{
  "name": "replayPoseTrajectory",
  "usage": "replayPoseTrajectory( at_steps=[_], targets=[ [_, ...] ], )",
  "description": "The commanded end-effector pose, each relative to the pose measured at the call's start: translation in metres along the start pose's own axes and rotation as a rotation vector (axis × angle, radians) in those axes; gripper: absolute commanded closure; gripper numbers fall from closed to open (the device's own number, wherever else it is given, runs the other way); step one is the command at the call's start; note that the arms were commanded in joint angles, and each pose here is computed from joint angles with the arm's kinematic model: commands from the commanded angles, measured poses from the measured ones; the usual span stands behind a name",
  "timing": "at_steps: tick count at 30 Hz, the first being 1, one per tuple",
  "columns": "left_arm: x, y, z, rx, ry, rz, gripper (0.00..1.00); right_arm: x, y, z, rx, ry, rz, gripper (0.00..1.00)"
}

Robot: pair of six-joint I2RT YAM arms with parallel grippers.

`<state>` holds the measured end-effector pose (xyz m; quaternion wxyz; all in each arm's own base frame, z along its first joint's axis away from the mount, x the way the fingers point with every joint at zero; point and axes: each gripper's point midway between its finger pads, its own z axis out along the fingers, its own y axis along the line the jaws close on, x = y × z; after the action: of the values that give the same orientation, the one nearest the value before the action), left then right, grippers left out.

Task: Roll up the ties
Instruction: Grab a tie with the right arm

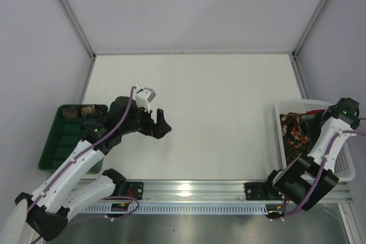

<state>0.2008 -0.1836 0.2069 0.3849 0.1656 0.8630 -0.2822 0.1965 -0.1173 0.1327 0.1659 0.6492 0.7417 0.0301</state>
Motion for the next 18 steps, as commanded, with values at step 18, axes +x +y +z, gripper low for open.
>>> replayPoseTrajectory(
  at_steps=[18],
  targets=[
    [-0.001, -0.011, 0.008, -0.052, 0.076, 0.254, 0.0, -0.094, -0.05, 0.038, 0.195, -0.268, 0.387, 0.18]
  ],
)
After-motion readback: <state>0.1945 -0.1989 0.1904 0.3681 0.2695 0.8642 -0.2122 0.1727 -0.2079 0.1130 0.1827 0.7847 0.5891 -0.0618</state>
